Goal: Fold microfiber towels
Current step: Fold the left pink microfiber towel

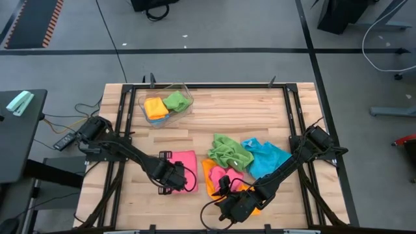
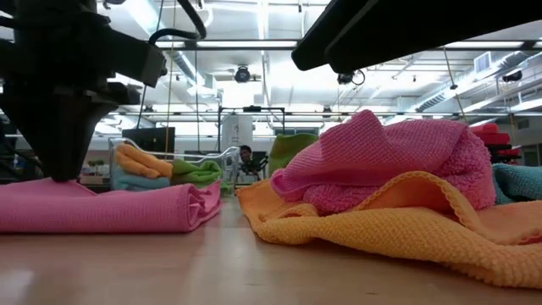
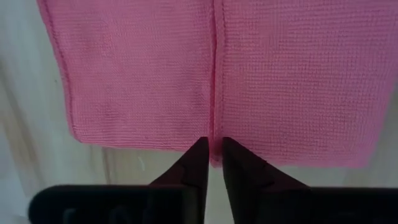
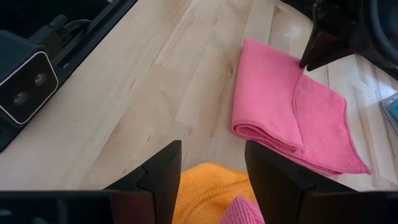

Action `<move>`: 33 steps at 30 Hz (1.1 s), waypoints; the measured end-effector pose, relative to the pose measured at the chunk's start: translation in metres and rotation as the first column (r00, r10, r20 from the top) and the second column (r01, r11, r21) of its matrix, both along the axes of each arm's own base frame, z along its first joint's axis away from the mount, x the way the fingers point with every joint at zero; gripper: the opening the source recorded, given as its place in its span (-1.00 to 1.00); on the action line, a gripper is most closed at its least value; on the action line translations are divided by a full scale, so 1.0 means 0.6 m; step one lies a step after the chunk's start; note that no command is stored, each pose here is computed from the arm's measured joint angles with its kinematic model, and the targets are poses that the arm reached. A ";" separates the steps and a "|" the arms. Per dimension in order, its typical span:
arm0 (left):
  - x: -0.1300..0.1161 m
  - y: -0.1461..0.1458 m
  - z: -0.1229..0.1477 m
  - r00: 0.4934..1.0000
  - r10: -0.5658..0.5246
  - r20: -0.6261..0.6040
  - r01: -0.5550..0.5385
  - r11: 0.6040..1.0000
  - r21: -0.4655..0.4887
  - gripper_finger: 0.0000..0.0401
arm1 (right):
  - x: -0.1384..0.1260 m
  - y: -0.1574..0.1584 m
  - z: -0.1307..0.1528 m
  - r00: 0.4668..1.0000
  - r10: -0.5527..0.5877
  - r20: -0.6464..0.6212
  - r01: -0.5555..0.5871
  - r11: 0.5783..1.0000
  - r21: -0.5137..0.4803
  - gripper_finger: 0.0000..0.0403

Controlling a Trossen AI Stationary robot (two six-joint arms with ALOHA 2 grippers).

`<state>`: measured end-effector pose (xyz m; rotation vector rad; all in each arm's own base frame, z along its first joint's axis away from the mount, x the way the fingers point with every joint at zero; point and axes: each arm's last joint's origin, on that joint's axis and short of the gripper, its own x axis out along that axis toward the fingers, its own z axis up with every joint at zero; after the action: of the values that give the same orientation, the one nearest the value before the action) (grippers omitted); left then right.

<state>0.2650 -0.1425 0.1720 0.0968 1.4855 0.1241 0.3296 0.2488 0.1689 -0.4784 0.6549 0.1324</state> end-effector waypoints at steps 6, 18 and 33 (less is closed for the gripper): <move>0.003 -0.010 0.017 0.998 -0.036 0.046 0.036 0.999 0.010 -0.48 | 0.000 0.000 0.000 1.000 -0.002 0.001 0.002 1.000 0.004 -0.08; 0.008 -0.119 0.019 0.923 -0.134 0.361 0.158 0.987 -0.039 0.01 | 0.000 0.000 0.000 1.000 -0.006 0.002 0.006 1.000 0.009 -0.08; 0.041 -0.205 -0.031 0.945 -0.194 0.262 0.124 0.957 0.261 0.20 | 0.004 -0.003 0.001 1.000 -0.022 0.007 0.022 0.999 0.035 -0.08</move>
<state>0.2895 -0.2654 0.1535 0.3818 1.1628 0.1787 0.3321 0.2468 0.1696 -0.4378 0.6500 0.1208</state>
